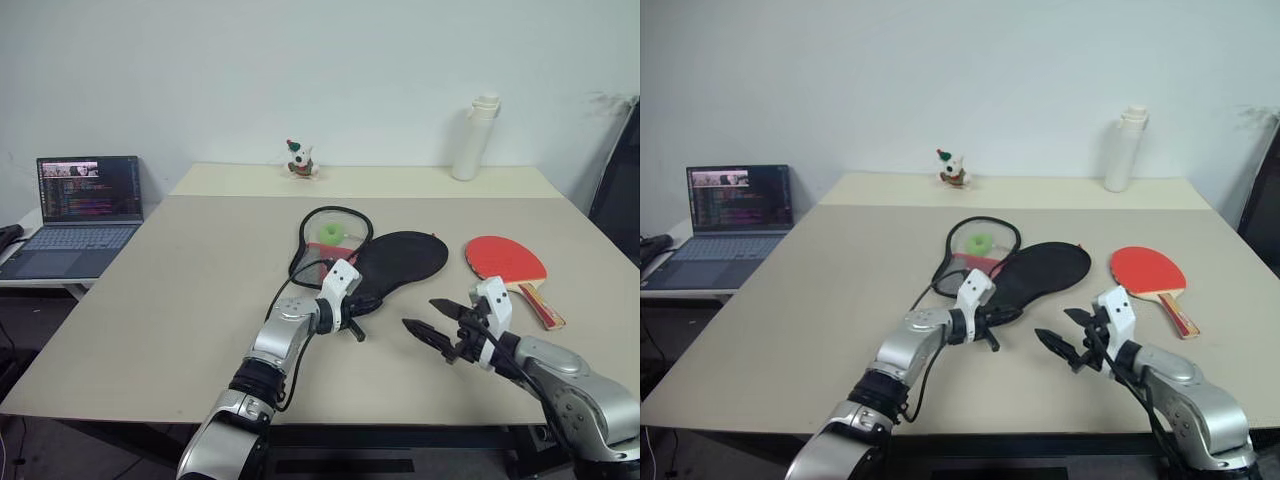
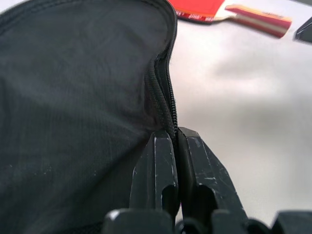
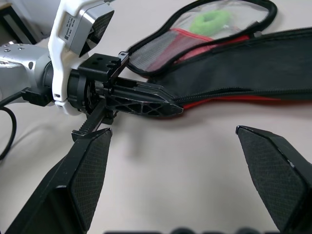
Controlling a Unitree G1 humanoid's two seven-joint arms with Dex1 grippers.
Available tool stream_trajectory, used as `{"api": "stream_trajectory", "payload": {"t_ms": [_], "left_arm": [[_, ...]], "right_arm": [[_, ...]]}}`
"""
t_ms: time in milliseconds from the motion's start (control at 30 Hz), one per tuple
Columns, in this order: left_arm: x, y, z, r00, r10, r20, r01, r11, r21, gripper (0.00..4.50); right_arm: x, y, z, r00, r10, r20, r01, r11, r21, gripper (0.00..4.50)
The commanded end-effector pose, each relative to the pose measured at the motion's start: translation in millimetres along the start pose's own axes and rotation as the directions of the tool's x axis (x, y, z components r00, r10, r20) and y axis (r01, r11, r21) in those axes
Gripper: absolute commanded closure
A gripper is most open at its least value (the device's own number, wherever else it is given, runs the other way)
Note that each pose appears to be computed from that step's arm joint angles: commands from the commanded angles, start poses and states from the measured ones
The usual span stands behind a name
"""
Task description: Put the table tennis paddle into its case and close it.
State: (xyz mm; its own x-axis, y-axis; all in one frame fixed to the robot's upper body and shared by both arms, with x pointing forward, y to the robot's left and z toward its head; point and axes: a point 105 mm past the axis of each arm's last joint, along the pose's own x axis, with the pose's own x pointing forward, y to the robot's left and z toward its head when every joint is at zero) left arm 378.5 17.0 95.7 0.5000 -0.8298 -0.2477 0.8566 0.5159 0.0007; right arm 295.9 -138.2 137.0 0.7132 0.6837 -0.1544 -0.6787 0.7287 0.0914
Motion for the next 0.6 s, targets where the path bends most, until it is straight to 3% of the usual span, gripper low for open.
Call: {"api": "stream_trajectory", "payload": {"t_ms": [33,167,300,433,600], "left_arm": [[2.9,-6.9,16.6,0.999,-0.021,0.046,0.020,0.999,0.026,3.93],[-0.3,-7.1,20.6,0.998,-0.016,0.065,0.014,0.999,0.032,2.60],[-22.8,-2.9,26.9,0.992,-0.051,0.113,0.049,0.999,0.024,1.20],[-61.7,4.5,22.9,0.985,-0.100,0.138,0.098,0.995,0.022,1.20],[-108.5,32.3,15.8,0.992,0.005,0.127,-0.006,1.000,0.006,1.20]], "right_arm": [[-5.1,4.2,11.7,0.999,0.014,0.032,-0.013,1.000,-0.027,0.00],[-3.7,-1.7,11.4,0.999,-0.027,0.024,0.028,0.999,-0.038,0.00],[2.3,-3.7,12.8,0.999,-0.036,0.018,0.036,0.999,-0.036,0.00],[12.6,-14.4,14.2,0.996,-0.094,0.007,0.093,0.995,0.026,0.00],[28.0,-37.6,11.8,0.977,-0.205,-0.053,0.211,0.965,0.153,0.00]]}}
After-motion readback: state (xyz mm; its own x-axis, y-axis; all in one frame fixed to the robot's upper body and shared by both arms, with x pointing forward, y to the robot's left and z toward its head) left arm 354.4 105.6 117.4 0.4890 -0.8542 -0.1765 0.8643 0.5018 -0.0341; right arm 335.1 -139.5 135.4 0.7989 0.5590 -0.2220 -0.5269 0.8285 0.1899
